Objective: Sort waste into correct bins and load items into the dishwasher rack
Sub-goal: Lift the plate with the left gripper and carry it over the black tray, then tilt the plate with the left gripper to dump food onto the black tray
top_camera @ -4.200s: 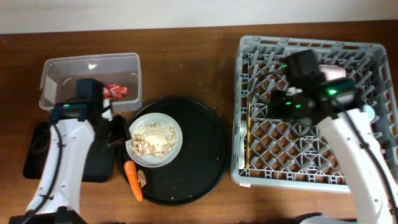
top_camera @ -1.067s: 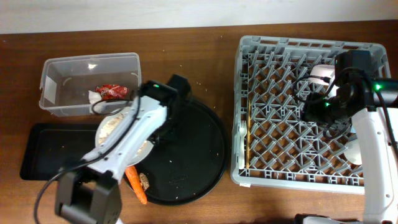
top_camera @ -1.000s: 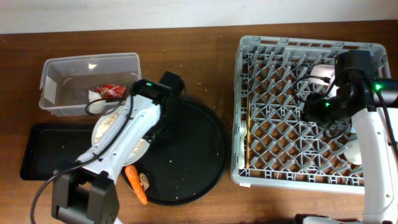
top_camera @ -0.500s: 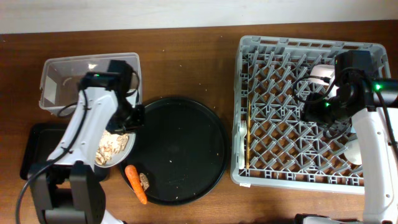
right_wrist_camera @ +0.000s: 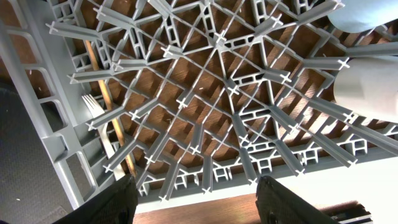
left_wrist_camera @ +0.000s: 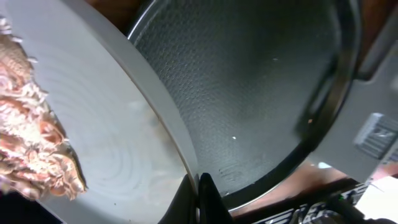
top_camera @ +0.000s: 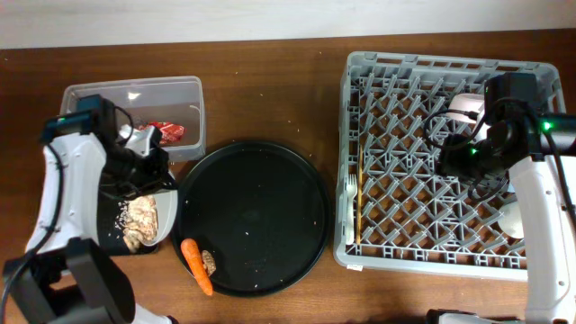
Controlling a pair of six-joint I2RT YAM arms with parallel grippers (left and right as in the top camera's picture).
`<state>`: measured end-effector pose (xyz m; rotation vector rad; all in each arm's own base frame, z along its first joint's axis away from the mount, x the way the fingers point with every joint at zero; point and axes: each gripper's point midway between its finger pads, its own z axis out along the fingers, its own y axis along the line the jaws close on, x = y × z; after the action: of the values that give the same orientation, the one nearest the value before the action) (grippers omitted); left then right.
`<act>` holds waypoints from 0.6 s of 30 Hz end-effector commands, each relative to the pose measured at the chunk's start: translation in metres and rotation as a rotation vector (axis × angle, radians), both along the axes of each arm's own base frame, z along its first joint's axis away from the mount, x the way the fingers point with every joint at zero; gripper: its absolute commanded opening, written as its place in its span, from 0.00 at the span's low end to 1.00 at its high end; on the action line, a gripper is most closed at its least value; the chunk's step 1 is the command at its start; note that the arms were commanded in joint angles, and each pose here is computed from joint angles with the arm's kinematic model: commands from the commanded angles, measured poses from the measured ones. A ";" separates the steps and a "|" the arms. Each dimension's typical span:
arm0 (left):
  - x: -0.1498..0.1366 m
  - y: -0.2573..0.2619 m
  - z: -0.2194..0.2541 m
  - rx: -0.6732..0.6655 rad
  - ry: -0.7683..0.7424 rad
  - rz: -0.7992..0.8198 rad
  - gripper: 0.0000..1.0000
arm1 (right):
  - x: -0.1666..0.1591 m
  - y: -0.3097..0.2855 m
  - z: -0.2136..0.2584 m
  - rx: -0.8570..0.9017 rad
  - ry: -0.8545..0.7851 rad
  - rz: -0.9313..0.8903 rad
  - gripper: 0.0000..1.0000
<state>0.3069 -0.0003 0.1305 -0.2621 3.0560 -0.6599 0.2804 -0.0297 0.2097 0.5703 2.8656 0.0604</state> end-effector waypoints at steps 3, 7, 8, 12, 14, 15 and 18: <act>0.004 0.007 0.039 -0.029 -0.156 0.017 0.00 | 0.000 -0.003 0.004 -0.012 -0.013 0.000 0.65; 0.003 0.012 0.048 -0.027 -0.191 0.038 0.01 | 0.000 -0.003 0.004 -0.012 -0.011 0.000 0.65; 0.004 0.012 0.049 -0.040 -0.196 0.044 0.01 | 0.000 -0.003 0.004 -0.012 -0.011 0.000 0.65; 0.007 0.011 0.053 -0.078 -0.217 0.059 0.01 | 0.000 -0.003 0.004 -0.011 -0.010 -0.003 0.65; 0.007 0.012 0.054 -0.088 -0.221 0.068 0.01 | 0.000 -0.003 0.004 -0.011 -0.010 -0.003 0.65; 0.007 0.013 0.055 -0.094 -0.224 0.074 0.01 | 0.000 -0.003 0.004 -0.011 -0.010 -0.003 0.65; 0.009 0.018 0.059 -0.134 -0.239 0.107 0.01 | 0.000 -0.003 0.004 -0.011 -0.010 -0.003 0.65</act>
<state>0.3108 0.0154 0.1705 -0.3349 2.8479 -0.7668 0.2800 -0.0297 0.2096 0.5723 2.8668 0.0605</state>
